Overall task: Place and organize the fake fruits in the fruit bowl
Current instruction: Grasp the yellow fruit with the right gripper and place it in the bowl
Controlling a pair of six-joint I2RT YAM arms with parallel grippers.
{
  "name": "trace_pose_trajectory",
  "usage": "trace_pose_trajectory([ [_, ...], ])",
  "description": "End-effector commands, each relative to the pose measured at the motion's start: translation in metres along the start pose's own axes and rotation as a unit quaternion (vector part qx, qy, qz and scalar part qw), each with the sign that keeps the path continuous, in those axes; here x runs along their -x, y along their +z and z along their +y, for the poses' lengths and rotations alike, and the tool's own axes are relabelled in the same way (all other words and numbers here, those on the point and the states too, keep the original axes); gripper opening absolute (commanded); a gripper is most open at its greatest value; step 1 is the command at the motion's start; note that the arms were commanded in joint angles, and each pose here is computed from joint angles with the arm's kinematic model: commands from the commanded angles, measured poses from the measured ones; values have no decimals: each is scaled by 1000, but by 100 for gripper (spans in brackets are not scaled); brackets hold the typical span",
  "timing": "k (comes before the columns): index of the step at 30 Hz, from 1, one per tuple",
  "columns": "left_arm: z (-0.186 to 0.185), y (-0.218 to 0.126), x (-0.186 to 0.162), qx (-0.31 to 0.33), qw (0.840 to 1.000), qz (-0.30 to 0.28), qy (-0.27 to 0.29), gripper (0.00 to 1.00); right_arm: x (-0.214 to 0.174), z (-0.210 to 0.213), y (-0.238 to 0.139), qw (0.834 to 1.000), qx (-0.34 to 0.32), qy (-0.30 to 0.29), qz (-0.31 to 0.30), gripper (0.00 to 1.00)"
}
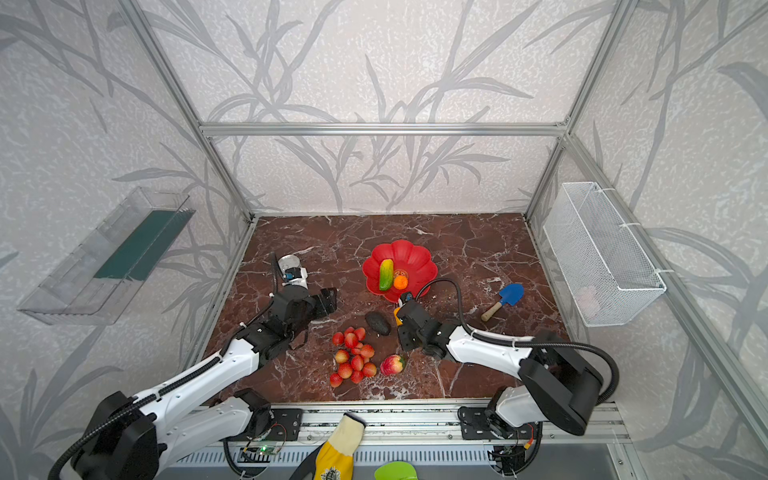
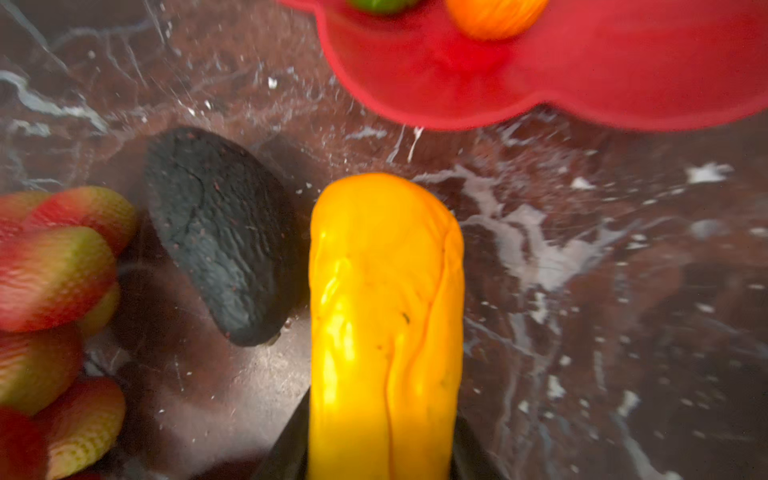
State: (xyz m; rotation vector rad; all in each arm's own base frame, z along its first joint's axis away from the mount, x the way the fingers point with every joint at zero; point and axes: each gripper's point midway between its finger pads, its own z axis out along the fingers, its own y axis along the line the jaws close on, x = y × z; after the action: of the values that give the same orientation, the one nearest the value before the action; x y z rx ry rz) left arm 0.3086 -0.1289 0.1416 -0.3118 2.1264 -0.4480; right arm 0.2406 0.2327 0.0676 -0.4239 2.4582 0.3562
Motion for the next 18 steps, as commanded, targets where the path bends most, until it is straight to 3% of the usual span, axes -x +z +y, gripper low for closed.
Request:
trace_pose_trajectory([
  [1, -9, 2, 8, -15, 1000, -6, -19, 84, 29, -23, -30, 997, -37, 1, -65, 28],
  [4, -11, 8, 5, -18, 1000, 3, -17, 84, 57, -34, -41, 993, -34, 11, -108, 28],
  [9, -25, 12, -2, -45, 998, 32, -21, 84, 110, -43, -28, 992, -47, -4, -120, 28],
  [18, -35, 11, -25, -77, 993, 84, -45, 81, 153, -78, 67, 995, -70, 3, -74, 29],
])
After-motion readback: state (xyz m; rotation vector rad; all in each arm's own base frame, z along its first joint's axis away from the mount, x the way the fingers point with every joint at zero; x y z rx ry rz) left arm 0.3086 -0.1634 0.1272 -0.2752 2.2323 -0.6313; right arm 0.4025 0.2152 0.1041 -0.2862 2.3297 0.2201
